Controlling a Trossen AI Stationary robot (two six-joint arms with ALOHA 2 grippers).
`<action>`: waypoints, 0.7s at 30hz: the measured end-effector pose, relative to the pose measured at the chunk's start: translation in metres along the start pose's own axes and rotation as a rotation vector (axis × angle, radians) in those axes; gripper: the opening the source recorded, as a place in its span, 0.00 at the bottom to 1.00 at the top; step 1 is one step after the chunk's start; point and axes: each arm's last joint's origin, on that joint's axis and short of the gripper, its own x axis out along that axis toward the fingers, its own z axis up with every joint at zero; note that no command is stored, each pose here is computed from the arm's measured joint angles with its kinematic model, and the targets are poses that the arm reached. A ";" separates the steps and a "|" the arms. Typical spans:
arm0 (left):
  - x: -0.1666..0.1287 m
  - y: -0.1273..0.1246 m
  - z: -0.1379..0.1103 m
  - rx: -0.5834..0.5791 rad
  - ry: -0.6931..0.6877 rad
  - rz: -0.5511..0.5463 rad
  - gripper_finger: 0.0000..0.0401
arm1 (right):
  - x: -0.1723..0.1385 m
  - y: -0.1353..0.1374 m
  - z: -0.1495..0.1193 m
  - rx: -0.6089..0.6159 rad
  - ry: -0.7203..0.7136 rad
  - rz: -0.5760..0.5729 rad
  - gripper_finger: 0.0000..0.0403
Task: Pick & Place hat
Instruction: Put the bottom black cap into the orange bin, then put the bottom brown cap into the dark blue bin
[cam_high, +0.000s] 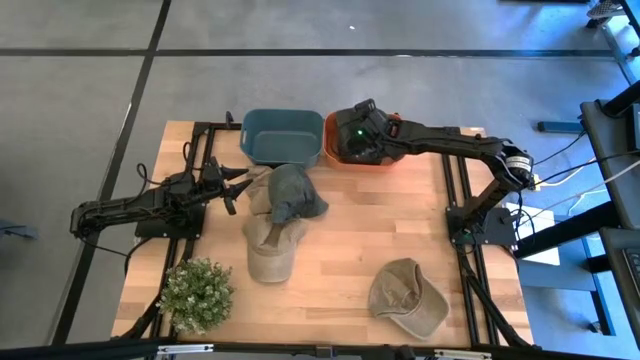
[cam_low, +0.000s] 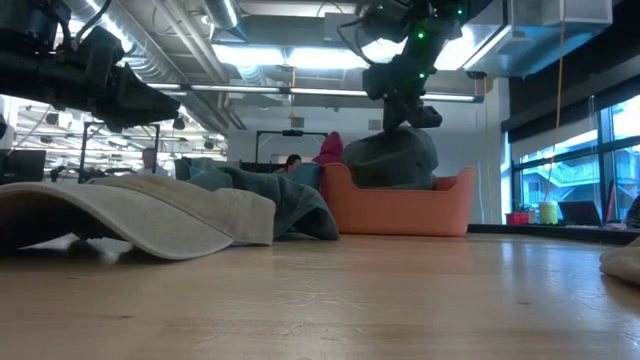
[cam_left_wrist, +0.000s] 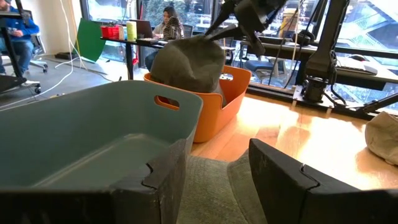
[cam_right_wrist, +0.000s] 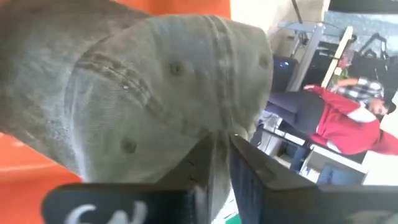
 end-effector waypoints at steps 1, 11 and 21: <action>0.000 0.000 0.000 0.000 0.000 0.000 0.42 | 0.001 -0.001 -0.001 0.015 0.006 -0.003 0.14; 0.000 0.000 0.000 0.000 0.000 0.000 0.42 | -0.002 -0.008 -0.003 0.086 0.121 -0.123 0.38; 0.000 0.000 0.000 0.000 0.000 0.000 0.42 | -0.074 -0.012 -0.014 0.445 -0.279 0.027 0.43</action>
